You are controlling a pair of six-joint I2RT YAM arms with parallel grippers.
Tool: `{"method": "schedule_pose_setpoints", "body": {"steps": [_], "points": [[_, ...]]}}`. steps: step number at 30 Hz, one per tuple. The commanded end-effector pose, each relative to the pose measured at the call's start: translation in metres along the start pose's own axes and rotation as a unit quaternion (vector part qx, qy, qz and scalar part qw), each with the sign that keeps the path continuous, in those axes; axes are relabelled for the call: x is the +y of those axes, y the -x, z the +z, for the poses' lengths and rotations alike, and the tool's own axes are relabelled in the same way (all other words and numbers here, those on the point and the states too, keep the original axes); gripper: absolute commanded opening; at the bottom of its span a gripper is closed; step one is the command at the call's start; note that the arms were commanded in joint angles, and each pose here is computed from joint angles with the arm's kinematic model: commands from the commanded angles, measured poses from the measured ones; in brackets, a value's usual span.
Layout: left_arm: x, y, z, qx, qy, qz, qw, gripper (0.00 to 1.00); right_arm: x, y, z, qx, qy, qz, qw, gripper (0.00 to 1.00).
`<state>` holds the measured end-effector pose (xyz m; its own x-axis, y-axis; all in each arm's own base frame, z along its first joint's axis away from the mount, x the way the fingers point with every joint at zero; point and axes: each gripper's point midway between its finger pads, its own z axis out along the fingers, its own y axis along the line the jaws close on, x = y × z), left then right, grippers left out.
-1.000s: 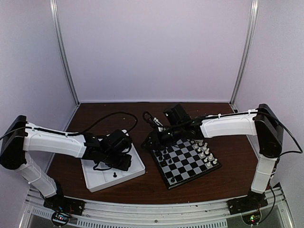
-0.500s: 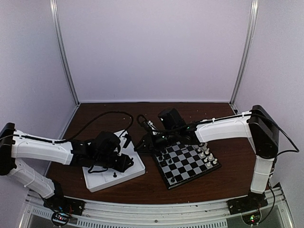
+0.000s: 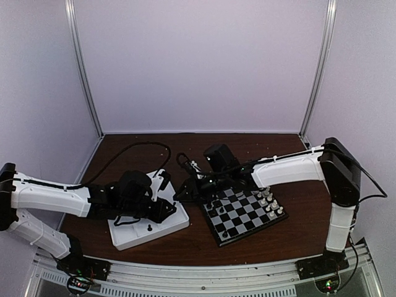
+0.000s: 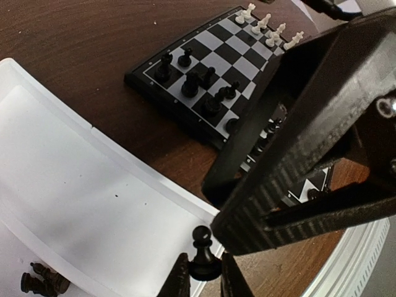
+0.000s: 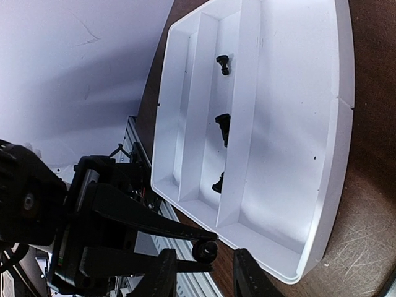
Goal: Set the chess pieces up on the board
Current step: Pick up the chess piece from the storage box.
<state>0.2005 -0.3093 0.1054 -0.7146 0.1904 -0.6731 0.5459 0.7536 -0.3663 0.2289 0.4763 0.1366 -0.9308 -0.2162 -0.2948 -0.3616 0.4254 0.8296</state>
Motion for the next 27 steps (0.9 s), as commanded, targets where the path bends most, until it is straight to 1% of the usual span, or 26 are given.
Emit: {"method": "schedule_pose_setpoints", "body": {"steps": [1,10,21,25,27], "points": [[-0.0129,0.0165,-0.0055,-0.028,-0.025,0.011,0.999,0.14,-0.0002,-0.0045,0.008,0.008,0.01,0.004,1.0,0.33],[-0.0151,0.0205,-0.0073,-0.032,-0.027,0.01,0.999,0.14,0.0012,-0.0062,0.0117,0.01,0.015,0.005,1.0,0.33],[-0.021,0.0238,-0.0108,-0.041,-0.044,0.017,0.998,0.14,0.0017,-0.0088,0.0161,0.015,0.023,0.011,1.0,0.29],[-0.0205,0.0236,-0.0108,-0.041,-0.043,0.017,0.998,0.14,0.0034,-0.0092,0.0164,0.016,0.025,0.012,0.999,0.27],[-0.0203,0.0239,-0.0107,-0.042,-0.043,0.017,0.998,0.14,0.003,-0.0096,0.0164,0.017,0.025,0.012,0.999,0.23]]}}
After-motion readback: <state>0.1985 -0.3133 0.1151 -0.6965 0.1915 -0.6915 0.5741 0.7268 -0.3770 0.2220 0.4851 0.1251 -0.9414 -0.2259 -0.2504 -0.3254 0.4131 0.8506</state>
